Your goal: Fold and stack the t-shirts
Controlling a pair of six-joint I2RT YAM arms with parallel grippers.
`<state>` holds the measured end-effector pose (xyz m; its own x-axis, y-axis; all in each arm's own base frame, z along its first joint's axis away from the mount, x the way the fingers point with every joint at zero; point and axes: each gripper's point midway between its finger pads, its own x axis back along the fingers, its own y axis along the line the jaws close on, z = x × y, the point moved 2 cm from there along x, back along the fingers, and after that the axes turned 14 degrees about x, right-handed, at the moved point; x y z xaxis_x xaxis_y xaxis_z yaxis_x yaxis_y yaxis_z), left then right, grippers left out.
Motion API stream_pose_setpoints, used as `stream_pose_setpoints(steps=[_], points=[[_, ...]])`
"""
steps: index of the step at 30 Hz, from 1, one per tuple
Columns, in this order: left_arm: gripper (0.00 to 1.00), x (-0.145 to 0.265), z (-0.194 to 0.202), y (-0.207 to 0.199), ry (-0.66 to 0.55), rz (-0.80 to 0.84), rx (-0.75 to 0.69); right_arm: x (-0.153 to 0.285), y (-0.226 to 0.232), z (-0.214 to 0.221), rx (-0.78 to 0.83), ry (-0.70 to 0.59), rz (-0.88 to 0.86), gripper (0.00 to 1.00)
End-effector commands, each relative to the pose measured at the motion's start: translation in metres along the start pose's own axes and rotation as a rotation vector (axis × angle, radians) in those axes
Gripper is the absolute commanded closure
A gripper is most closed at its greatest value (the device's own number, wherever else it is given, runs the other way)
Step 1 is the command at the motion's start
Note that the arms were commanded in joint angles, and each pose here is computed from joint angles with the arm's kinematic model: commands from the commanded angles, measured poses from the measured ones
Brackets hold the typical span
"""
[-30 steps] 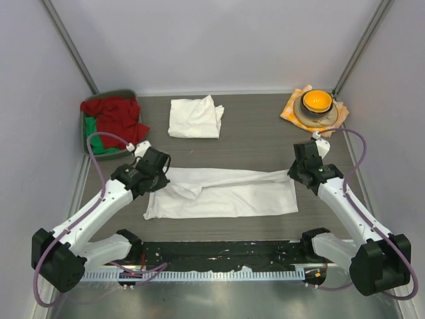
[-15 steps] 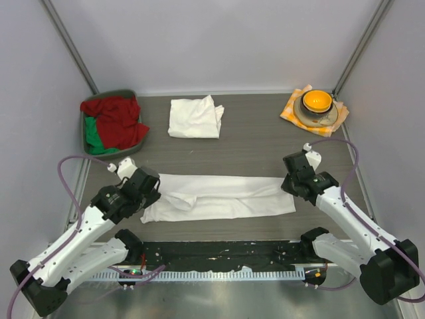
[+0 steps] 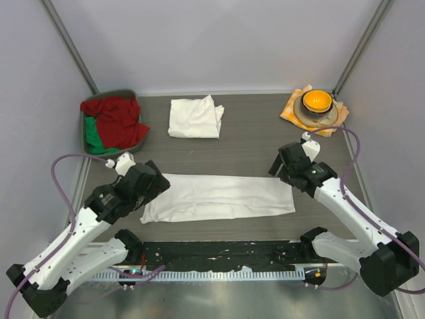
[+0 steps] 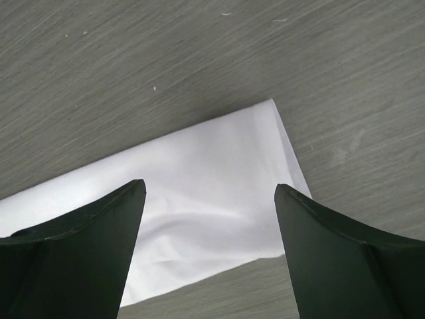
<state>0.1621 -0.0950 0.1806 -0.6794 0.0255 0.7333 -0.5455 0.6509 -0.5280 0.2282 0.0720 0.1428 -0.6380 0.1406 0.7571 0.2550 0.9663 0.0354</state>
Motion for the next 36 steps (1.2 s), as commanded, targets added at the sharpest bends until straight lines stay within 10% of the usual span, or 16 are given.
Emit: stream_pose_setpoints(steps=[1,9,36], points=[[0.01,-0.023,0.006,-0.040,0.013,0.051,-0.085,-0.017,0.035,-0.017,0.015,-0.023,-0.096,0.17],[0.05,-0.075,0.051,-0.055,0.156,0.001,-0.150,-0.058,0.086,-0.004,0.143,0.105,-0.247,0.21],[0.05,-0.186,0.063,-0.019,0.068,-0.276,-0.184,-0.043,0.068,0.049,0.243,0.189,-0.327,0.22]])
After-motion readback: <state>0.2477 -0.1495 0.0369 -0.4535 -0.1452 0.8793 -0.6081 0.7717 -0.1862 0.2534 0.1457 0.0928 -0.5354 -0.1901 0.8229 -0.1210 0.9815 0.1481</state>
